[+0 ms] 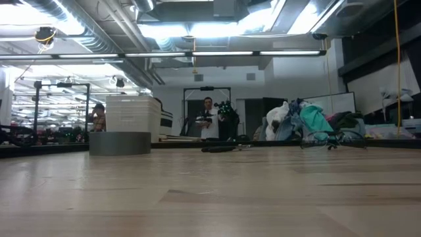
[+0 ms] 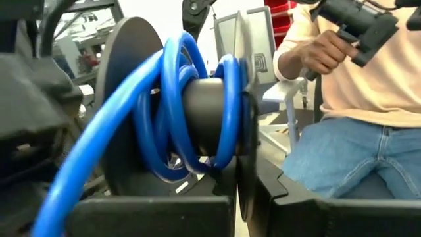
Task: Coil cords
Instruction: Coil the blue wire cable onto the black spool
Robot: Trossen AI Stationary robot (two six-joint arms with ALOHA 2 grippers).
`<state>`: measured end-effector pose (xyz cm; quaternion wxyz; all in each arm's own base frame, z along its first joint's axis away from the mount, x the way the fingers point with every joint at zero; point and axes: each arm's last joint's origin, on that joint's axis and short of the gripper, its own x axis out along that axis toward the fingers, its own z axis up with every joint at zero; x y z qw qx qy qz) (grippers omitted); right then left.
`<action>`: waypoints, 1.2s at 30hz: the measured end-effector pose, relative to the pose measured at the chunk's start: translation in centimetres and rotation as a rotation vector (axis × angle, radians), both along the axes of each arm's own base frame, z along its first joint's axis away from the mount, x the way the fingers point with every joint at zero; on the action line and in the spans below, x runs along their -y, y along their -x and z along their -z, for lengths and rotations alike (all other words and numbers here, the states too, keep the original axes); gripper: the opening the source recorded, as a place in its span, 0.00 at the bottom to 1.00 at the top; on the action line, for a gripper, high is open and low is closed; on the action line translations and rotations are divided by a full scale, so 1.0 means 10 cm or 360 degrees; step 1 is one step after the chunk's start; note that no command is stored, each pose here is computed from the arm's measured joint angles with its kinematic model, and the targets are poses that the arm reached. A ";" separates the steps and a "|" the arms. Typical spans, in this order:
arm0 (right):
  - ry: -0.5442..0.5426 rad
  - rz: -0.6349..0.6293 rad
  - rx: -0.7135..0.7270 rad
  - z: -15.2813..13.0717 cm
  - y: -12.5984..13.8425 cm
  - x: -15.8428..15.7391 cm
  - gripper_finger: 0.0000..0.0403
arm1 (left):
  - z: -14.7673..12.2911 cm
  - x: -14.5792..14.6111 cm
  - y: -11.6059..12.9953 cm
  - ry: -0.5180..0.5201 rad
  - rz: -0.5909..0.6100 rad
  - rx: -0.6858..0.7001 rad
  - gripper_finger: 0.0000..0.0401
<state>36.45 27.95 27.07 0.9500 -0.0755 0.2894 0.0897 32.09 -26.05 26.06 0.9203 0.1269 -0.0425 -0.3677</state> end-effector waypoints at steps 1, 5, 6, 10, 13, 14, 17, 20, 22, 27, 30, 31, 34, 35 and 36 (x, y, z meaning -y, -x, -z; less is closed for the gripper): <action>-0.0020 -0.0025 -0.0004 0.02 -0.01 -0.02 0.00 | 0.00 0.00 0.00 -0.0003 0.0001 0.0003 0.00; -0.0033 -0.0050 -0.0015 0.03 -0.01 -0.03 0.00 | -0.03 -0.01 0.01 -0.0010 -0.0032 0.0000 0.00; -0.0037 -0.0064 -0.0019 0.03 0.00 -0.05 0.00 | -0.05 -0.02 0.02 -0.0019 -0.0046 0.0011 0.00; -0.0047 -0.0085 -0.0028 0.04 0.01 -0.06 0.00 | -0.08 -0.03 0.03 -0.0034 -0.0105 0.0041 0.00; -0.0045 -0.0101 -0.0031 0.04 0.04 -0.10 0.00 | -0.07 -0.04 0.03 -0.0059 -0.0170 0.0005 0.00; -0.0047 -0.0111 -0.0034 0.04 0.05 -0.11 0.00 | -0.06 -0.05 0.03 -0.0067 -0.0198 -0.0011 0.00; -0.0056 -0.0142 -0.0046 0.04 0.10 -0.17 0.00 | -0.02 -0.06 0.02 -0.0085 -0.0269 -0.0066 0.00; -0.0059 -0.0173 -0.0052 0.05 0.15 -0.22 0.00 | 0.01 -0.07 0.02 -0.0105 -0.0329 -0.0122 0.00; -0.0063 -0.0196 -0.0059 0.05 0.17 -0.25 0.00 | 0.02 -0.07 0.02 -0.0098 -0.0363 -0.0142 0.00; -0.0097 -0.0216 -0.0067 0.00 0.24 -0.28 0.00 | 0.07 -0.10 0.01 -0.0119 -0.0460 -0.0231 0.00; -0.0102 -0.0218 -0.0107 -0.06 0.30 -0.27 0.00 | 0.12 -0.11 0.02 -0.0139 -0.0506 -0.0317 0.00; -0.0102 -0.0218 -0.0128 -0.08 0.33 -0.26 0.00 | 0.14 -0.11 0.02 -0.0151 -0.0522 -0.0349 0.00; -0.0087 -0.0208 -0.0188 -0.12 0.41 -0.23 0.00 | 0.18 -0.13 0.03 -0.0175 -0.0565 -0.0409 0.00; -0.0090 -0.0211 -0.0205 -0.14 0.44 -0.23 0.00 | 0.18 -0.13 0.03 -0.0173 -0.0570 -0.0418 0.00; -0.0087 -0.0218 -0.0226 -0.15 0.46 -0.23 0.00 | 0.19 -0.13 0.03 -0.0172 -0.0576 -0.0425 0.00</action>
